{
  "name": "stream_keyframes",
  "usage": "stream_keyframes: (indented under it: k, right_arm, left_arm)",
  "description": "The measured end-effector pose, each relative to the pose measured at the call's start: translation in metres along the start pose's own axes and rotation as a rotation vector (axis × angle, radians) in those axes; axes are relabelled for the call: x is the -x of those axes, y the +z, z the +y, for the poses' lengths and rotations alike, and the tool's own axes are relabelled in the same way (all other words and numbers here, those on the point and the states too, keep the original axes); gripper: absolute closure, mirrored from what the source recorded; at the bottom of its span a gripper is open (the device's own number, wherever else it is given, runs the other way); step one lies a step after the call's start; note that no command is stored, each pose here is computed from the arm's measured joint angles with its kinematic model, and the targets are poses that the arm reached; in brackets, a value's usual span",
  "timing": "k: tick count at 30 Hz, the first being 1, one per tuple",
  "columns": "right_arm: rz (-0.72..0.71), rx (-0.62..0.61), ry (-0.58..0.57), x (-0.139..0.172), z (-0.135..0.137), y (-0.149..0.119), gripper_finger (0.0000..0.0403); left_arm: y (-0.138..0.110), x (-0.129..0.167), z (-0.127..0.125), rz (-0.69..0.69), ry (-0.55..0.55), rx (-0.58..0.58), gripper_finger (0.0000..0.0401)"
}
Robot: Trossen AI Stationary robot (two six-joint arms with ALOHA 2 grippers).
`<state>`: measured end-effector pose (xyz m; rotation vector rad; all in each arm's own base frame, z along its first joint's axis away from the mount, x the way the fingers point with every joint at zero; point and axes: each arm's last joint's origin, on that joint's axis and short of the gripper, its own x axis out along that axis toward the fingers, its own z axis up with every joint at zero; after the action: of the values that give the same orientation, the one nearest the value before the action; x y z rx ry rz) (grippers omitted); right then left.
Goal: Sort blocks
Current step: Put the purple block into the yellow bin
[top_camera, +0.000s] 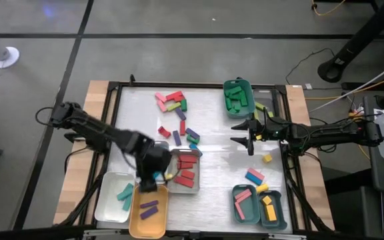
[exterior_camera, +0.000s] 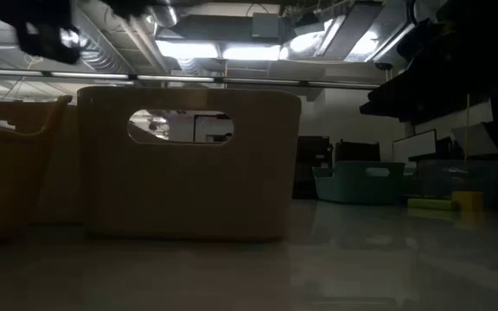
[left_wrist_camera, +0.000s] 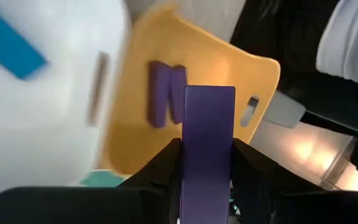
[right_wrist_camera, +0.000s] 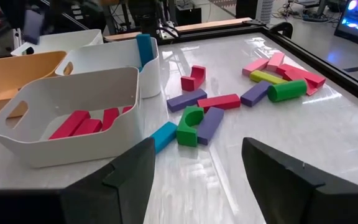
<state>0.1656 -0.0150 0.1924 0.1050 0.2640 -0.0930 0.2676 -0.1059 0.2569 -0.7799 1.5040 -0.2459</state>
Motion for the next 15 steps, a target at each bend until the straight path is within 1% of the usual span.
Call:
stream_keyframes:
  k: [2, 7, 11, 15]
  right_arm:
    - [0.000, 0.000, 0.000, 0.000, 0.000, 0.000, 0.0165]
    - [0.000, 0.000, 0.000, 0.000, 0.000, 0.000, 0.0165]
    - [0.000, 0.000, 0.000, 0.000, 0.000, 0.000, 0.0165]
    - [0.000, 0.000, 0.000, 0.000, 0.000, 0.000, 0.0165]
  left_arm:
    - [-0.007, -0.009, -0.012, -0.031, 0.011, 0.015, 0.0301]
    - [-0.015, -0.021, -0.029, -0.204, 0.063, 0.109, 0.0300]
    - [-0.020, -0.025, -0.032, -0.242, 0.092, 0.145, 0.0290]
    - [-0.021, -0.025, -0.032, -0.261, 0.103, 0.186, 0.0261]
